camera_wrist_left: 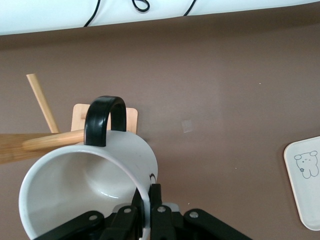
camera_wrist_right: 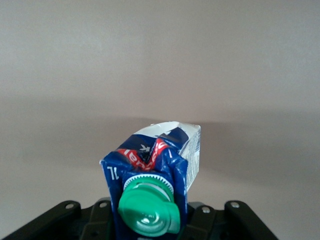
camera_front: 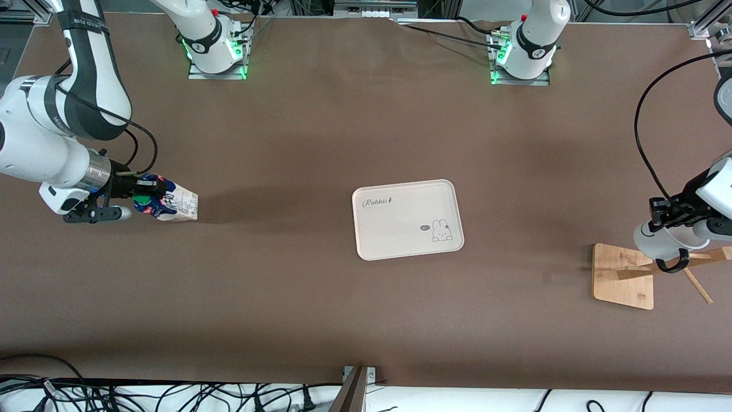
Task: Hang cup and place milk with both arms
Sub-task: 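Hang the mug handle on the wooden stand peg with the left gripper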
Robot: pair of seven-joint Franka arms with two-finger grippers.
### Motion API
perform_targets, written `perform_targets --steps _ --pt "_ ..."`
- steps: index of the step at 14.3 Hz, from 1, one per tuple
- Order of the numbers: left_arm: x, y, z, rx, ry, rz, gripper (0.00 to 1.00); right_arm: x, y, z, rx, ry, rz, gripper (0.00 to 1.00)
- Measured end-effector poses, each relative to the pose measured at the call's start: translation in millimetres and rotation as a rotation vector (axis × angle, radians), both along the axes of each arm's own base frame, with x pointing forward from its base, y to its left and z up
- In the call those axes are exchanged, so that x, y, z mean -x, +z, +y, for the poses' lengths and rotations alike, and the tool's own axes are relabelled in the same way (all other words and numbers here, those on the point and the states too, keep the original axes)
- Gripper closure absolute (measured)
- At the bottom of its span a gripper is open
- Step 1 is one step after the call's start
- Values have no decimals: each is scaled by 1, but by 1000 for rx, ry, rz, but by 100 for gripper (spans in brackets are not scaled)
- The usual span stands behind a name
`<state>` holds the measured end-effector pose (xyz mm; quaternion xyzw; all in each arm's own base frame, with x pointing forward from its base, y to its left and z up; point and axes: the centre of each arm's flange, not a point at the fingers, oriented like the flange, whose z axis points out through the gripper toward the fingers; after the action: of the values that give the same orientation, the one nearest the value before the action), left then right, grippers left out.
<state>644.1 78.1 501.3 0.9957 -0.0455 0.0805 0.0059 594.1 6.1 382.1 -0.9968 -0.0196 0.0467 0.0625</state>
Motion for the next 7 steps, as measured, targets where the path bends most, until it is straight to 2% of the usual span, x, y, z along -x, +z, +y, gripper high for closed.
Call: perform_targets --steps 5,7 --pt "6 2 39 -32 -63 3 93 11 -35 -4 13 -18 -29 79" --pt "10 -3 52 -31 -67 24 93 16 -45 -4 6 -30 -26 79"
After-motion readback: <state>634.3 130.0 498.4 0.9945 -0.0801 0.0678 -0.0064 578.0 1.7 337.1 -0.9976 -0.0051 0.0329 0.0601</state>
